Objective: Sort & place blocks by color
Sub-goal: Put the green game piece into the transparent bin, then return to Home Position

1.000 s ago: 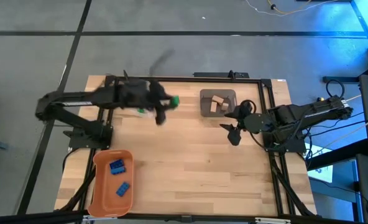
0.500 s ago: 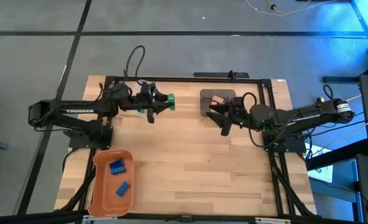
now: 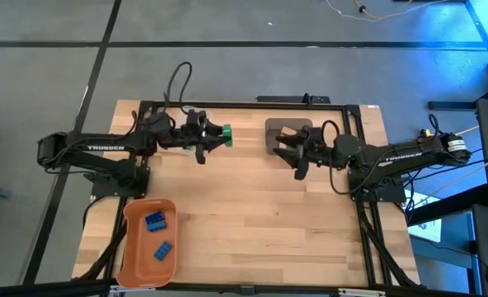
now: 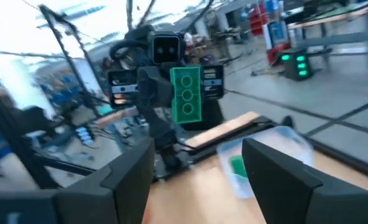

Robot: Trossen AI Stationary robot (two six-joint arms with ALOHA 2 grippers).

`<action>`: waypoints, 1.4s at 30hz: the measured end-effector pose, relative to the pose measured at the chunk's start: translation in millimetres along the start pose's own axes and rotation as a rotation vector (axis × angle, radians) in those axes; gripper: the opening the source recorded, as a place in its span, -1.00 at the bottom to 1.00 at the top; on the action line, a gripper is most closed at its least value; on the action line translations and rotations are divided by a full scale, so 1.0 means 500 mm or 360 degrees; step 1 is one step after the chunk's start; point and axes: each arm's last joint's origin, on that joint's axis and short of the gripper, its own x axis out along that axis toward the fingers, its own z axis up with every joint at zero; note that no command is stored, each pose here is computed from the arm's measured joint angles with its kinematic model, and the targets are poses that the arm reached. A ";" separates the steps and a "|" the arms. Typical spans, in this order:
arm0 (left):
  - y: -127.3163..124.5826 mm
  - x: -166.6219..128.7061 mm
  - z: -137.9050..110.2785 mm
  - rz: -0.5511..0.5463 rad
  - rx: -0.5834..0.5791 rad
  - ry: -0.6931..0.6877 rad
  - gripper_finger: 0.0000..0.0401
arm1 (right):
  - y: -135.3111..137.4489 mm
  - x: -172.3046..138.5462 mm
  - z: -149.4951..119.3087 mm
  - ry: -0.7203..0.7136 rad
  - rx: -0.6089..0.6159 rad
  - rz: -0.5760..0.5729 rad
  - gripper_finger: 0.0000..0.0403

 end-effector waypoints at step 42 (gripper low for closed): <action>0.289 -0.032 -0.065 0.1199 -0.0377 0.1487 0.01 | -0.026 -0.002 -0.021 0.0113 -0.0088 -0.0364 0.21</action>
